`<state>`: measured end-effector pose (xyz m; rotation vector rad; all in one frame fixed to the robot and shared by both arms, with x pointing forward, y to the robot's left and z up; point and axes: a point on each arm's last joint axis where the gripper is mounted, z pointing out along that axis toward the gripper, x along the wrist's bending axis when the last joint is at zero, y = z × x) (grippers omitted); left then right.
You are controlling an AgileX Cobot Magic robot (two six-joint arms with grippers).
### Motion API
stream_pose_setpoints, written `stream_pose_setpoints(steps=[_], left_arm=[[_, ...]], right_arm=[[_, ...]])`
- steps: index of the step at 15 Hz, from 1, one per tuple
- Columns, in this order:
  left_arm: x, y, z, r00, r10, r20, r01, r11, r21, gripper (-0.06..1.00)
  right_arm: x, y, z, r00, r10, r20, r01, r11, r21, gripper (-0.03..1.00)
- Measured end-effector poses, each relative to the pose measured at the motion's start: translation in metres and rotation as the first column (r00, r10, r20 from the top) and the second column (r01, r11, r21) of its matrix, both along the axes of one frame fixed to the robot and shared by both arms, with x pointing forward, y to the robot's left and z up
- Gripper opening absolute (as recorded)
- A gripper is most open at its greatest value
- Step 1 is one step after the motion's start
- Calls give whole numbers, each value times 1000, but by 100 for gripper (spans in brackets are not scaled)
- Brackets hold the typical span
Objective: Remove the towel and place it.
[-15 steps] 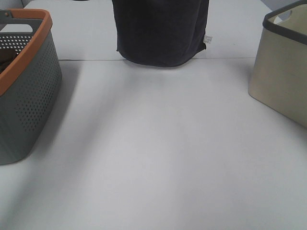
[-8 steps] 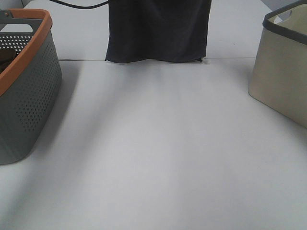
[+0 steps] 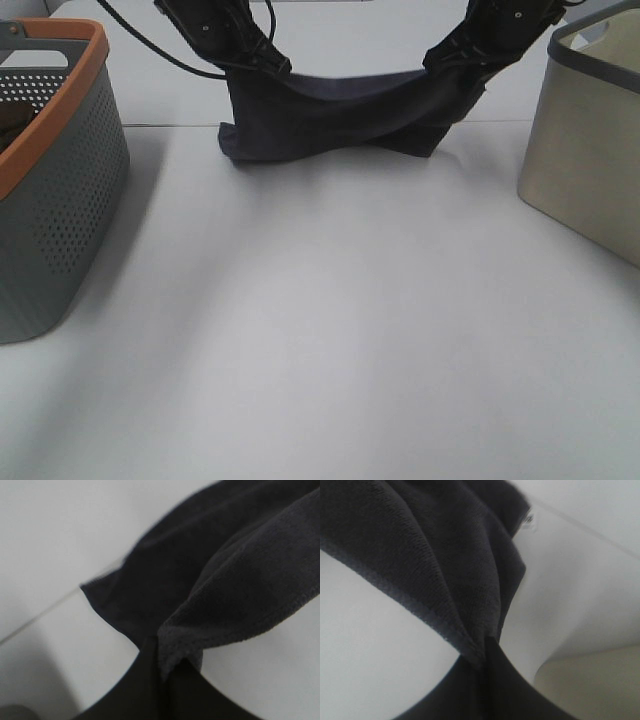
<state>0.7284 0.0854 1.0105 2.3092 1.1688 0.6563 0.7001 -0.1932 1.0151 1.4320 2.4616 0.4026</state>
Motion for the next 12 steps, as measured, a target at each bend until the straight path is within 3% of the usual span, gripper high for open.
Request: stream_pose_setpoints(steps=[3,5,8,12], left_arm=[[-19,1,-12,970,-48,-239,59,998,39,0],[-29,0,-17,934,-90,-347,109,993,37,0],[-34,-2,-39,896,-115,-429,140,990,27,0],[-45,0,-65,847,-114,-519,152,988,31,0]], right_arm=[[-20,0,-5,973,47,-225,-49,999,-2,0],[-22,1,-11,961,52,-273,-55,998,-4,0],[-28,3,-25,943,46,-329,-41,999,23,0],[-48,-1,-63,883,14,-470,-18,1000,-4,0]])
